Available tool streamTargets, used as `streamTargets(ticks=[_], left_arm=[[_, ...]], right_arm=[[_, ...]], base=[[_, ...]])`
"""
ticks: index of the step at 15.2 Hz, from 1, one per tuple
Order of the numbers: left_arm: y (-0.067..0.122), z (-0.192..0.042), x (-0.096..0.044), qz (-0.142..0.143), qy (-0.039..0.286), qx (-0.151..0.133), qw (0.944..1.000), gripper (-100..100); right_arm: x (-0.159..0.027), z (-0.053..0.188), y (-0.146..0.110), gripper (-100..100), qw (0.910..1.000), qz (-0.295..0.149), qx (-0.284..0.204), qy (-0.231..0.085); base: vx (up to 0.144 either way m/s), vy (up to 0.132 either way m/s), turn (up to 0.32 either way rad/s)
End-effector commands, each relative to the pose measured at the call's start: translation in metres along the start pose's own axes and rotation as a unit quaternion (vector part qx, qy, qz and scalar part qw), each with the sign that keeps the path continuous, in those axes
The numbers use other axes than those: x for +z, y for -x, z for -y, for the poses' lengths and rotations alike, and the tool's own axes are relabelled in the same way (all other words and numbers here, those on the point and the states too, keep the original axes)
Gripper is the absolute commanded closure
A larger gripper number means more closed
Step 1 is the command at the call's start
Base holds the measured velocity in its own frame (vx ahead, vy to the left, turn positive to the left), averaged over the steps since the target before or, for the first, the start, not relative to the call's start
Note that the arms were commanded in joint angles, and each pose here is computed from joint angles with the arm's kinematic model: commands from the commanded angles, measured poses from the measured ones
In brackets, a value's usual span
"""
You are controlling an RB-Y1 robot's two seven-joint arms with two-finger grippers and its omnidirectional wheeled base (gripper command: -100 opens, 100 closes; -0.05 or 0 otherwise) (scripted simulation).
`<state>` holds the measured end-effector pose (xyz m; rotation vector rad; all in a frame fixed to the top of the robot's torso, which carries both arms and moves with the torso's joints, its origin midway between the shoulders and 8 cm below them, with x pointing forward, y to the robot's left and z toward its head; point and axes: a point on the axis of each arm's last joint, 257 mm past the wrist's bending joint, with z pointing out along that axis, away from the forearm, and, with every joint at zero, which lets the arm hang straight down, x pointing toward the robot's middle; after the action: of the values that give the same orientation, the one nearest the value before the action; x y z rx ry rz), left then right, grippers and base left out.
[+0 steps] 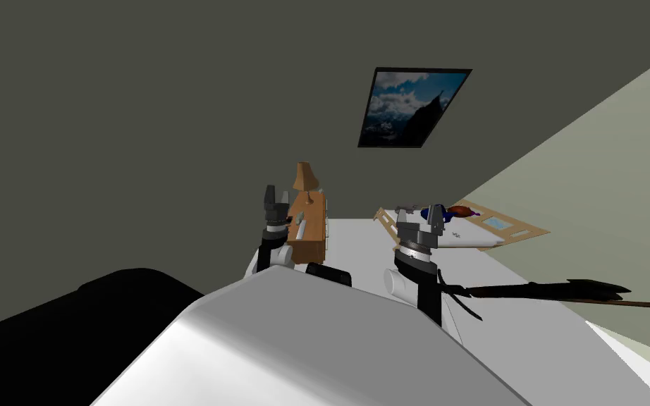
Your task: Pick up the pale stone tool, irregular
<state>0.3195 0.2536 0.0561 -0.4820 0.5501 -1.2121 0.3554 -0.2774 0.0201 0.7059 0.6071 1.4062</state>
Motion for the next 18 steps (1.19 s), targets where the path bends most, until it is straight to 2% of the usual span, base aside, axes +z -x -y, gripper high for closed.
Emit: streamTargets(ticks=[1,3,4,6,7,8,9,10,11,12,13,14,15,16,18], left_arm=[[-0.003,-0.007,-0.004,-0.017,0.008,0.001,0.9998,-100],[-0.004,-0.025,-0.014,-0.039,0.028,0.001,0.9988,-100],[-0.005,-0.025,-0.014,-0.041,0.028,0.002,0.9988,-100],[-0.002,-0.052,-0.029,-0.062,0.061,0.001,0.9962,-100],[-0.002,-0.052,-0.029,-0.063,0.061,0.001,0.9962,-100],[0.002,-0.068,-0.039,-0.072,0.082,0.0,0.9941,-100],[0.002,-0.068,-0.039,-0.072,0.082,0.0,0.9941,-100],[0.008,-0.082,-0.049,-0.078,0.102,-0.002,0.9918,-100],[0.008,-0.085,-0.051,-0.078,0.105,-0.001,0.9914,-100],[0.016,-0.101,-0.062,-0.082,0.128,-0.003,0.9884,-100],[0.016,-0.103,-0.064,-0.082,0.131,-0.003,0.9879,-100],[0.025,-0.118,-0.075,-0.084,0.154,-0.004,0.9845,-100],[0.026,-0.122,-0.078,-0.084,0.159,-0.004,0.9837,-100],[0.038,-0.137,-0.091,-0.084,0.182,-0.005,0.9797,-100],[0.039,-0.141,-0.095,-0.083,0.189,-0.005,0.9785,-100]], right_arm=[[0.0,0.0,0.0,0,1.0,0.0,0.0,0.0],[0.0,0.0,0.0,0,1.0,0.0,0.0,0.0],[0.0,0.0,0.0,0,1.0,0.0,0.0,0.0],[0.0,0.0,0.0,0,1.0,0.0,0.0,0.0],[0.0,0.0,0.0,0,1.0,0.0,0.0,0.0],[0.0,0.0,0.0,0,1.0,0.0,0.0,0.0],[0.0,0.0,0.0,0,1.0,0.0,0.0,0.0],[0.0,0.0,0.0,0,1.0,0.0,0.0,0.0],[0.0,0.0,0.0,0,1.0,0.0,0.0,0.0],[0.0,0.0,0.0,0,1.0,0.0,0.0,0.0],[0.0,0.0,0.0,0,1.0,0.0,0.0,0.0],[0.0,0.0,0.0,0,1.0,0.0,0.0,0.0],[0.0,0.0,0.0,0,1.0,0.0,0.0,0.0],[0.0,0.0,0.0,0,1.0,0.0,0.0,0.0],[0.0,0.0,0.0,0,1.0,0.0,0.0,0.0]], base=[[0.001,-0.024,-0.009],[-0.001,-0.101,-0.02],[0.003,-0.145,-0.003],[0.006,-0.162,-0.014],[0.015,-0.164,-0.011],[0.017,-0.163,-0.016],[0.008,-0.153,-0.012],[0.008,-0.16,-0.019],[0.023,-0.151,-0.015],[0.046,-0.161,-0.024],[0.044,-0.147,-0.009],[0.061,-0.172,-0.027],[0.059,-0.169,-0.011],[0.067,-0.175,-0.029],[0.046,-0.139,-0.006]])
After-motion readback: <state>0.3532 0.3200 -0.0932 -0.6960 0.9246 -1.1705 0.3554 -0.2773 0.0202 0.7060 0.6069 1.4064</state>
